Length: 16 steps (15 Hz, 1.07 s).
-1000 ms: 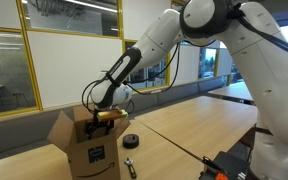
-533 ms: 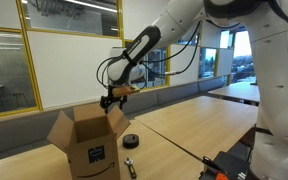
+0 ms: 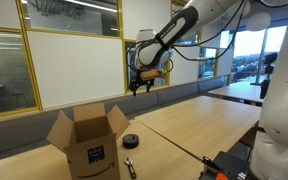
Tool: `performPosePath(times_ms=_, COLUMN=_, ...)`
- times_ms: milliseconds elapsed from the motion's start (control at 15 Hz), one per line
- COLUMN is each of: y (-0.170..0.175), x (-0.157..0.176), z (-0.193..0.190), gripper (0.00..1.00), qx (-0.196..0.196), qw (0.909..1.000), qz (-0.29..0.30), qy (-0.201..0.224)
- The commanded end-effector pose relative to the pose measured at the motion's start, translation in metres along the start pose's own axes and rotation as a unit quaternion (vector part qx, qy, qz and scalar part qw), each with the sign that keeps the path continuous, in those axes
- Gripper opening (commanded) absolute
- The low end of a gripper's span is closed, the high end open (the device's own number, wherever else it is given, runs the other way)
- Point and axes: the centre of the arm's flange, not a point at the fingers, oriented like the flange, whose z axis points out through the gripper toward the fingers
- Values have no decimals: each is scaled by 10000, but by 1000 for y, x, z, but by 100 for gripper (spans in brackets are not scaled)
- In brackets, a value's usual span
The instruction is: Put the green ball, masking tape and pliers inside the brown box
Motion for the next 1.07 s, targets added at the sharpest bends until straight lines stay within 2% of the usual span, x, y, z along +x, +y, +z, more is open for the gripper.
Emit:
performPosePath(times_ms=0, y=42, x=-30, z=10, gripper=100, qx=-134, qw=9992, qz=326, qy=-183)
performPosePath(times_ms=267, y=69, x=-44, z=63, gripper=100, qx=-191, qw=9959, qz=572, qy=-681)
performPosePath(times_ms=533, y=73, x=-49, z=123, gripper=100, qx=-111, qw=9905, qz=693, qy=-1179)
performPosePath(times_ms=1000, y=54, x=-33, z=211, gripper=100, qx=38, qw=9913, qz=678, qy=-1131)
